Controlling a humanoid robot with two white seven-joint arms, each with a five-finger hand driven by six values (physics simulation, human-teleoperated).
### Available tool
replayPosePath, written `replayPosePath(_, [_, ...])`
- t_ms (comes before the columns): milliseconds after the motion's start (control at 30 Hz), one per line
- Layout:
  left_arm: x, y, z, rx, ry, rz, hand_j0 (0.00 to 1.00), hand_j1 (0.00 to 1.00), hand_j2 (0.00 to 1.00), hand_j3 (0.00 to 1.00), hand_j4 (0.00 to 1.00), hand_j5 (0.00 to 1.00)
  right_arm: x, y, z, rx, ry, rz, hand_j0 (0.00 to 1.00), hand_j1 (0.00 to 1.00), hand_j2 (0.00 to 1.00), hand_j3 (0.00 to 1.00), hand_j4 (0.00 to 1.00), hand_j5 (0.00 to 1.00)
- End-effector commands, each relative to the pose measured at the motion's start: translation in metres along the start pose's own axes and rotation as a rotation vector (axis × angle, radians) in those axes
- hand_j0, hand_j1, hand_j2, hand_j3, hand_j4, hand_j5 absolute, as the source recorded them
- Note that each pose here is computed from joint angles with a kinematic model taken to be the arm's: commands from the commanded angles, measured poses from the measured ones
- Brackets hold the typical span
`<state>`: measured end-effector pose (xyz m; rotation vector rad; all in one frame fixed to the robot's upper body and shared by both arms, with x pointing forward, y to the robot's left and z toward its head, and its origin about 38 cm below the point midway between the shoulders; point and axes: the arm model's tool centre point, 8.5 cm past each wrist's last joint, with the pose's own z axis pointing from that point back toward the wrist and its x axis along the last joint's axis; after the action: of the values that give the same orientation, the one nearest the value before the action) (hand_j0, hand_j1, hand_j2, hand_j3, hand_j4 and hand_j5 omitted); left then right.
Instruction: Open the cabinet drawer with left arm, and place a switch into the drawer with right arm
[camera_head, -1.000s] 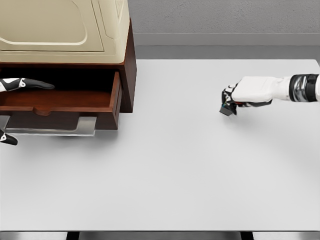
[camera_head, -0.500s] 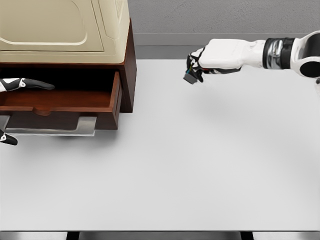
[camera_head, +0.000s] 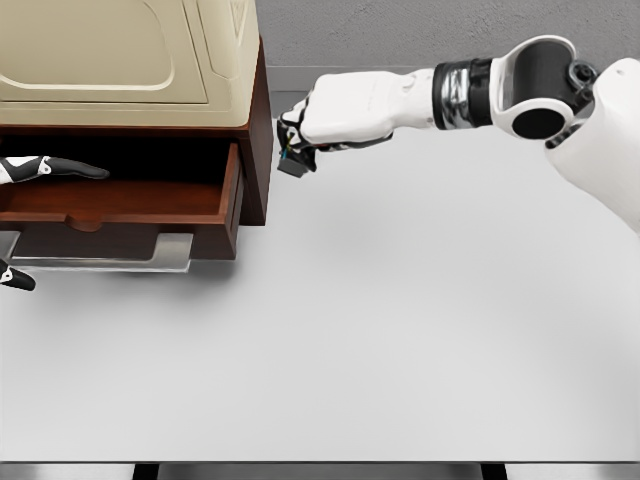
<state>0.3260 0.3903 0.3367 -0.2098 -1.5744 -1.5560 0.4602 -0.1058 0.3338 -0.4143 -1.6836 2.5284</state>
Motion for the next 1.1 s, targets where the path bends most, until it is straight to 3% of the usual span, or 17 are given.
replayPosePath(0, [0.0,0.001,0.0,0.006,-0.001,0.006,1.0,1.0,1.0,1.0,1.0,1.0,0.02,-0.013,-0.006,-0.035,-0.063,0.025,0.36,0.36,0.36,0.36,0.36,0.36])
replayPosePath(167, [0.0,0.001,0.0,0.006,-0.001,0.006,1.0,1.0,1.0,1.0,1.0,1.0,0.028,-0.045,-0.004,-0.074,-0.106,0.065,0.36,0.36,0.36,0.36,0.36,0.36])
replayPosePath(433, [0.0,0.001,0.0,0.006,-0.001,0.006,1.0,1.0,1.0,1.0,1.0,1.0,0.062,-0.079,-0.054,-0.07,-0.242,0.14,0.36,0.36,0.36,0.36,0.36,0.36])
replayPosePath(600, [0.001,0.001,0.0,0.007,-0.002,0.004,1.0,1.0,1.0,1.0,1.0,1.0,0.053,-0.097,-0.087,-0.056,-0.242,0.119,0.36,0.36,0.36,0.36,0.36,0.36])
replayPosePath(833, [0.0,0.002,0.001,0.007,0.0,0.004,1.0,1.0,1.0,1.0,1.0,1.0,0.028,-0.086,-0.107,-0.012,-0.186,0.041,0.38,0.38,0.38,0.38,0.38,0.38])
replayPosePath(967, [0.0,0.002,0.001,0.007,0.0,0.004,1.0,1.0,1.0,1.0,1.0,1.0,0.024,-0.084,-0.115,0.003,-0.178,0.026,0.4,0.4,0.4,0.4,0.4,0.4])
replayPosePath(1000, [0.0,0.001,0.001,0.007,0.0,0.006,1.0,1.0,1.0,1.0,1.0,1.0,0.029,-0.086,-0.119,0.002,-0.189,0.03,0.46,0.46,0.46,0.46,0.46,0.46])
replayPosePath(1033, [0.0,0.001,0.001,0.007,0.0,0.006,1.0,1.0,1.0,1.0,1.0,1.0,0.029,-0.086,-0.12,0.003,-0.188,0.032,0.58,0.58,0.58,0.58,0.58,0.58])
replayPosePath(1067, [0.0,0.001,0.001,0.007,0.0,0.006,1.0,1.0,1.0,1.0,1.0,1.0,0.029,-0.086,-0.12,0.009,-0.184,0.041,1.0,1.0,1.0,1.0,1.0,1.0])
